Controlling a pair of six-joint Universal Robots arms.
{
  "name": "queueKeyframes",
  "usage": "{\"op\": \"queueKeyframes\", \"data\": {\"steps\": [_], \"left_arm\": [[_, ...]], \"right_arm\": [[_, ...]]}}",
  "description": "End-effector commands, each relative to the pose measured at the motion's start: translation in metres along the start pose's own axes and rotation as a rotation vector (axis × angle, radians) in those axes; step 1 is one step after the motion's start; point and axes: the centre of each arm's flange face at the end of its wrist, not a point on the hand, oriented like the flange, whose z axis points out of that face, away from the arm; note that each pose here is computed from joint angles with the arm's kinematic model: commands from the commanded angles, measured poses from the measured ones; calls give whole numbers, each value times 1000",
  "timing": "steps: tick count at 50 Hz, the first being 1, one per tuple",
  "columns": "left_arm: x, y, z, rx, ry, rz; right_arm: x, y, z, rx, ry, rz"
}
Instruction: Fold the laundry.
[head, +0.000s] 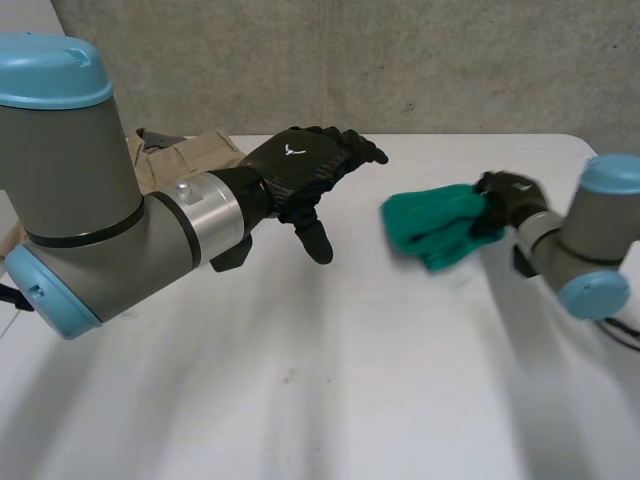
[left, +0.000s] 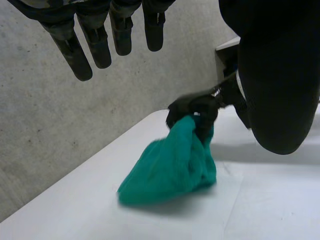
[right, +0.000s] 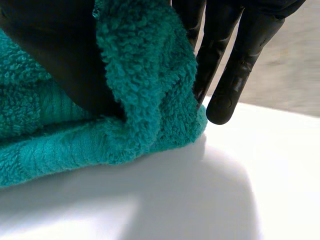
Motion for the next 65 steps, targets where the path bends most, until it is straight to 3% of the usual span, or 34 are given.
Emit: {"op": "queueKeyframes", "data": {"steps": [1, 7, 10, 26, 37, 45, 50, 54, 57, 61, 65], "left_arm": [[1, 0, 0, 1, 1, 1], [8, 2, 3, -3, 19, 1], [11, 4, 4, -8, 21, 0], [21, 6, 10, -11, 24, 4], [23, 3, 8, -8, 27, 4], [25, 12, 3, -40, 29, -7], [23, 7, -5, -32, 17, -6], [10, -1, -9, -5, -27, 3], [-18, -9, -13, 23, -129, 10], [-51, -22, -20, 90, -268, 38], [-86, -30, -25, 154, -370, 83]], "right_arm": [[99, -29, 36, 103, 147, -95], [184, -32, 48, 94, 231, -75], [205, -33, 55, 111, 258, -100], [249, -25, 50, 90, 369, -376], [298, -39, 21, -77, 718, -662], [281, -44, 6, -272, 659, -873], [273, -78, -11, -309, 689, -990], [248, -125, -25, -179, 719, -898], [215, -155, -29, -55, 685, -818], [156, -190, -41, 104, 553, -700], [99, -184, -47, 140, 340, -606]]}}
